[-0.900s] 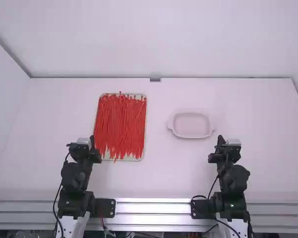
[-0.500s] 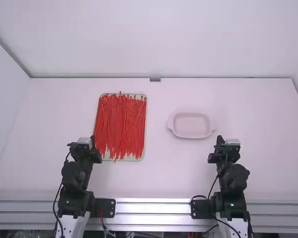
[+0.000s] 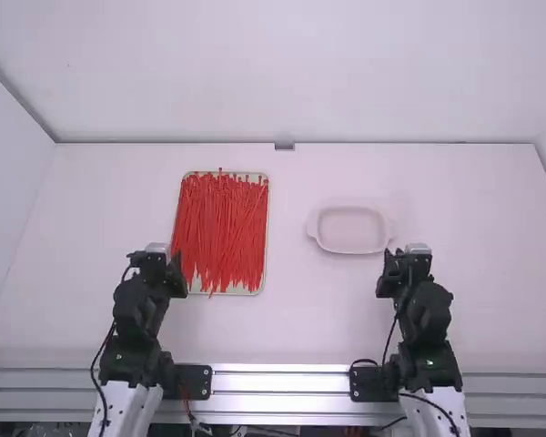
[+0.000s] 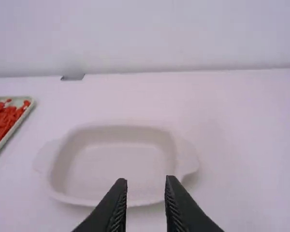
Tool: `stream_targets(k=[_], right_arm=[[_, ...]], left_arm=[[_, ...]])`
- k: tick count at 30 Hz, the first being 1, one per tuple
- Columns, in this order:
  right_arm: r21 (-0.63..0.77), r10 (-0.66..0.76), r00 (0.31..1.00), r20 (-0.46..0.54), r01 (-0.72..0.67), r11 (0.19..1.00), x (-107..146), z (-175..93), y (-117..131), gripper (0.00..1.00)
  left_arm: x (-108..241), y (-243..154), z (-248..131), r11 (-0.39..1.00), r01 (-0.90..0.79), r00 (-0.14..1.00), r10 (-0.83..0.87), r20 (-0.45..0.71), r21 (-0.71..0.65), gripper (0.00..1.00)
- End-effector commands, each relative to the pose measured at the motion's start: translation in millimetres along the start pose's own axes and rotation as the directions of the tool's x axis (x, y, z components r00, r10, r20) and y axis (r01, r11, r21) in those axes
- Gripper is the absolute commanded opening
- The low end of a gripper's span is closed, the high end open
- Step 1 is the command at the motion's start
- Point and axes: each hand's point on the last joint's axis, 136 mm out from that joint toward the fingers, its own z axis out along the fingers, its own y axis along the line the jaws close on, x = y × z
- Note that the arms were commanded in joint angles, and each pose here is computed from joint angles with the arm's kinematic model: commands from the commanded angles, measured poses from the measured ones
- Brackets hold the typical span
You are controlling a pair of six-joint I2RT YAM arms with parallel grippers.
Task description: Fasten the cable tie
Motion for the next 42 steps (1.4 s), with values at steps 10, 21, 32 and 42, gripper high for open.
stream_targets(k=[10, 21, 32, 42], right_arm=[[-0.06, 0.018, 0.989, -0.147, -0.027, 0.998, -15.3, 14.2, 21.1, 0.45], [-0.107, 0.0, 0.931, -0.364, -0.042, 0.993, -2.0, 38.2, 47.0, 0.68], [-0.202, -0.039, 0.849, -0.527, -0.081, 0.976, 15.6, 55.3, 83.0, 0.85], [-0.318, -0.133, 0.812, -0.568, -0.068, 0.946, 18.6, 55.5, 122.5, 0.96]], left_arm=[[-13.1, -14.1, 9.9, 0.997, 0.048, 0.99, -0.039, -0.139, 0.058, 0.45], [-3.5, -19.8, 30.3, 0.979, 0.205, 0.918, -0.186, -0.349, 0.017, 0.67], [-5.0, -44.4, 50.7, 0.967, 0.218, 0.869, -0.133, -0.476, 0.128, 0.85], [-38.6, -47.1, 73.4, 0.97, 0.219, 0.859, -0.143, -0.492, 0.101, 0.96]])
